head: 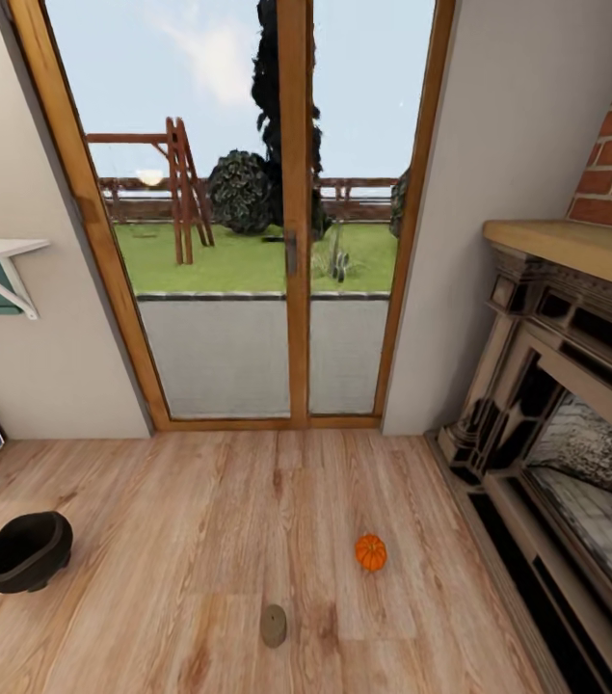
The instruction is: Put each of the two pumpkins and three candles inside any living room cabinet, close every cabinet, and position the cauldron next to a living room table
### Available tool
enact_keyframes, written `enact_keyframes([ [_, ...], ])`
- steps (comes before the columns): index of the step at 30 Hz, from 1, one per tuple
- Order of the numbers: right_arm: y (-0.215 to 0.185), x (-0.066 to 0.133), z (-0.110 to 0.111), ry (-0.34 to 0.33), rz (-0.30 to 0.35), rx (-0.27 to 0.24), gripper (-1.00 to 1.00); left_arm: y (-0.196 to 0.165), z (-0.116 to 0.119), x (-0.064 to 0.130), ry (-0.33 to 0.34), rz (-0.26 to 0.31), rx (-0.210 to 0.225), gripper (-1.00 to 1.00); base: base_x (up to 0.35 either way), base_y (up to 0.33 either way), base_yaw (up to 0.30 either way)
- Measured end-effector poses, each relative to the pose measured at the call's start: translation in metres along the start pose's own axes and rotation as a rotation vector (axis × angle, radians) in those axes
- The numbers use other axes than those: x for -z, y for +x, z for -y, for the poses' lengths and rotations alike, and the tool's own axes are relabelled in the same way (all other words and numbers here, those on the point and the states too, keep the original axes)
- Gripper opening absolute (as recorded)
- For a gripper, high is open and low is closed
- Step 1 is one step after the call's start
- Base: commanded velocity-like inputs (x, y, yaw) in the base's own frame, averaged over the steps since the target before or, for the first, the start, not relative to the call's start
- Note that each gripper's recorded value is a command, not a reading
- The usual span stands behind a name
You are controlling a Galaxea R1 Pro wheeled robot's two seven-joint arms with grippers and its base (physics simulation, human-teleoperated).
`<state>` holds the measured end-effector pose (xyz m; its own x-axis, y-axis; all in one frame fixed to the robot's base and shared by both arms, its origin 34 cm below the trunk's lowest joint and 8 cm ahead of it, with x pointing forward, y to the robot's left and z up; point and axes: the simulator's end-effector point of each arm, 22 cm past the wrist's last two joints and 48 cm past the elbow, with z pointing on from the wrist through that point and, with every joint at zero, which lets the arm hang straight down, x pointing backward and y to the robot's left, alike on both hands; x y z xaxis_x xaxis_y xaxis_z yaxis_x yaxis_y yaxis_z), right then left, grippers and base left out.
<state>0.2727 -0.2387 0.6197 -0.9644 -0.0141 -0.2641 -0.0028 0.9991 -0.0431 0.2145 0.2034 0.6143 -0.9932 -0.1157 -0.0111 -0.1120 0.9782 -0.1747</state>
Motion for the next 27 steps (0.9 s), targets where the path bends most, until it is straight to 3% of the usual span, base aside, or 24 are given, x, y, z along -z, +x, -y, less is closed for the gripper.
enact_keyframes([
  [22, -0.002, 0.000, -0.001, -0.001, 0.004, 0.000, 1.00, -0.004, 0.005, 0.000, 0.011, 0.012, 0.004, 1.00, 0.004, 0.000, 0.000],
  [27, -0.003, 0.000, -0.003, -0.004, 0.008, -0.004, 1.00, -0.015, 0.009, 0.000, 0.018, 0.036, 0.002, 1.00, 0.000, 0.000, 0.000],
])
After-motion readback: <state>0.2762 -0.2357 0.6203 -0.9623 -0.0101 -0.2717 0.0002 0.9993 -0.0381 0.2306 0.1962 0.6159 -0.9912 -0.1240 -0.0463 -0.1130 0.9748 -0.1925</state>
